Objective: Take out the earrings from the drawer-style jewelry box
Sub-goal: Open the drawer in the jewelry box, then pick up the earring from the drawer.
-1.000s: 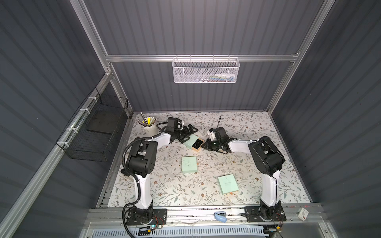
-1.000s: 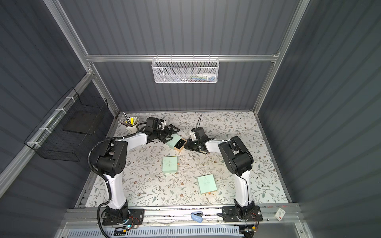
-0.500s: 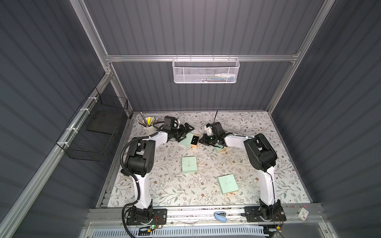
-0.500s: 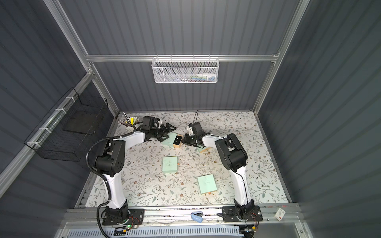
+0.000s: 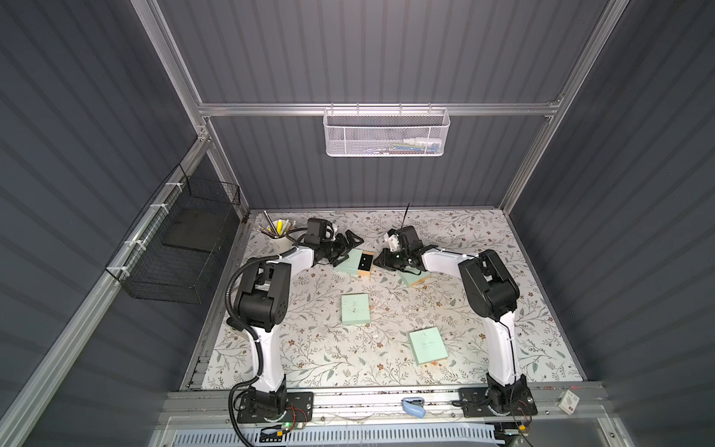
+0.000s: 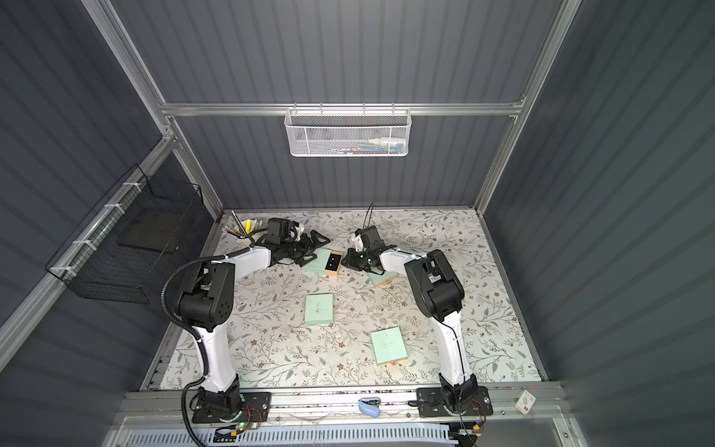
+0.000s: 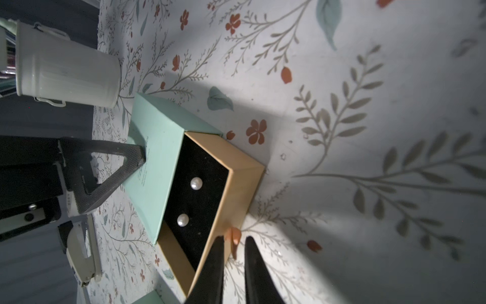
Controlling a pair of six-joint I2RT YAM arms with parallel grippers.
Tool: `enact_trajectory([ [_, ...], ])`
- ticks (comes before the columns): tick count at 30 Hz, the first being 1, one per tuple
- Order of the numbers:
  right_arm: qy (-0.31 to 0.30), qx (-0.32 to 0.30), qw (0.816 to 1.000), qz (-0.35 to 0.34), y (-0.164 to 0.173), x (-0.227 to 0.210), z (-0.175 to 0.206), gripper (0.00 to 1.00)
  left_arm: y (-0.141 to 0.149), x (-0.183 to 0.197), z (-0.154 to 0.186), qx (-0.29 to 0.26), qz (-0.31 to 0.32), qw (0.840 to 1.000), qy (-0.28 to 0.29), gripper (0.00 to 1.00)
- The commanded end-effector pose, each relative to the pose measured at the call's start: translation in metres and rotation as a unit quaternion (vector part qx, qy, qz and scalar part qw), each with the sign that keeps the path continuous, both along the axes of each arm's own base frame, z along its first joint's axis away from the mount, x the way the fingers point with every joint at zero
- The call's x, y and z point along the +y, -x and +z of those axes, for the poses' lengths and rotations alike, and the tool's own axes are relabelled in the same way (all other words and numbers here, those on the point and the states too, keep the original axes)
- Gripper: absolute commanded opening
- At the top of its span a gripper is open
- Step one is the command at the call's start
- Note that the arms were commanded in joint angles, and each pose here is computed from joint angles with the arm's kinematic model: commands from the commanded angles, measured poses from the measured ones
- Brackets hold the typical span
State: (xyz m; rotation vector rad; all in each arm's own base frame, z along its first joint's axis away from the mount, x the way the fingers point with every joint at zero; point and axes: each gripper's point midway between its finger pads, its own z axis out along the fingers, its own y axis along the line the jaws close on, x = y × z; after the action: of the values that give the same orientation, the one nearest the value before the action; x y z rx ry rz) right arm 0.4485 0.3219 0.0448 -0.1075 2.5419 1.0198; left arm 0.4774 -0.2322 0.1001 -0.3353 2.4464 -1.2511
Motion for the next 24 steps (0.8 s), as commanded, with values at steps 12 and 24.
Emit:
enact_trajectory([
  [12,0.107,-0.052,0.993,0.025,0.005,0.002,0.055,0.26,0.009,0.01,-0.019,0.033,0.005,0.999,-0.002,1.0],
  [24,0.167,-0.046,0.984,0.05,-0.004,0.027,0.032,0.3,0.014,0.014,-0.021,0.036,0.01,0.999,-0.007,1.0],
])
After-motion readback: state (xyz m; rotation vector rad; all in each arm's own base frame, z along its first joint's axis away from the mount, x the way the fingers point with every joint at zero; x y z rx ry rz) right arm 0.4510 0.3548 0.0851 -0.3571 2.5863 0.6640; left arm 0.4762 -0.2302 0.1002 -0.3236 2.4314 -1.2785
